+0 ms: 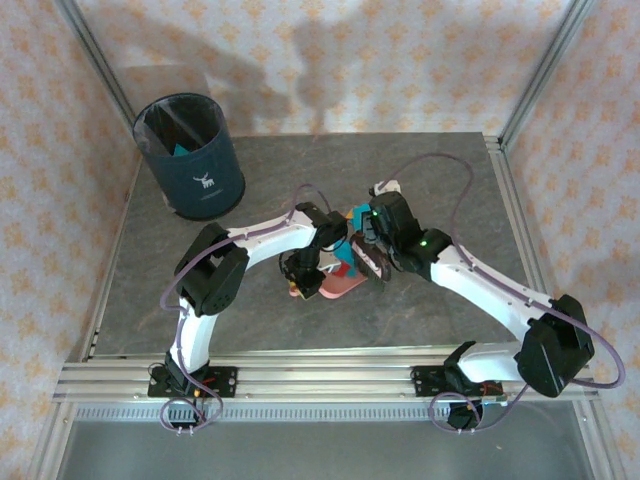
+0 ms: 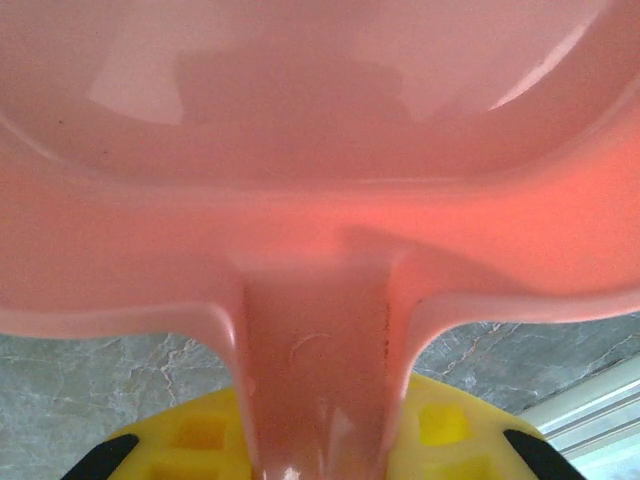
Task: Sweep away the paper scraps from the table
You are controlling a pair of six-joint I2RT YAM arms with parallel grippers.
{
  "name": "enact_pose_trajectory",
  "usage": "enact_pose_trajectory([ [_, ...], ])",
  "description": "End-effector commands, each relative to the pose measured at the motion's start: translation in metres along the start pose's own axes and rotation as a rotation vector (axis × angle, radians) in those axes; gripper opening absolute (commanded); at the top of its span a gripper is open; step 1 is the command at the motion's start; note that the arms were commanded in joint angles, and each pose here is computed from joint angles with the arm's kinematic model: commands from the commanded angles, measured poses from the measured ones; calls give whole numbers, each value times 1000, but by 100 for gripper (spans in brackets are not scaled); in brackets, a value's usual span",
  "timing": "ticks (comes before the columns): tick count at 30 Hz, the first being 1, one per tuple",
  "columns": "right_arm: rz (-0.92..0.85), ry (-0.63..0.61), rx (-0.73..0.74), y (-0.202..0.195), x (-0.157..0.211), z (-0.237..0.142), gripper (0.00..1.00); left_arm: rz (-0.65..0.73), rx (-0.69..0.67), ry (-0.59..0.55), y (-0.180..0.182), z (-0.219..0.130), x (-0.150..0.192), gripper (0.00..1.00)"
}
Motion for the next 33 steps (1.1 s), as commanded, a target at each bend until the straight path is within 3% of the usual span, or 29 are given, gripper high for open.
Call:
enact_pose_trajectory([
  [1,-25,12,-33,3,1,-11,0,21,-10,15,-3,-3,4,0],
  [11,114,-223,190,-32,-3,-42,0,19,-34,-30,-2,-11,3,0],
  [20,179,-319,389,-59,-13,-38,0,14,-28,-37,-2,-13,-4,0],
  [27,90,-297,425,-60,-29,-12,0,10,-28,-42,-3,-17,-9,0],
  [33,8,-231,337,-47,-32,14,0,6,-23,-40,-3,-17,-11,0],
])
Point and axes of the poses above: each hand's point on the last joint's axis, 136 mm out from that joint toward the fingers, its own z axis out along the fingers, its own y axis along the line the jaws close on, x = y × z, the point moved 9 cm from there along -z, back along the fingers, and after that the axes turned 4 degrees about -z, right-handed, at the moved point
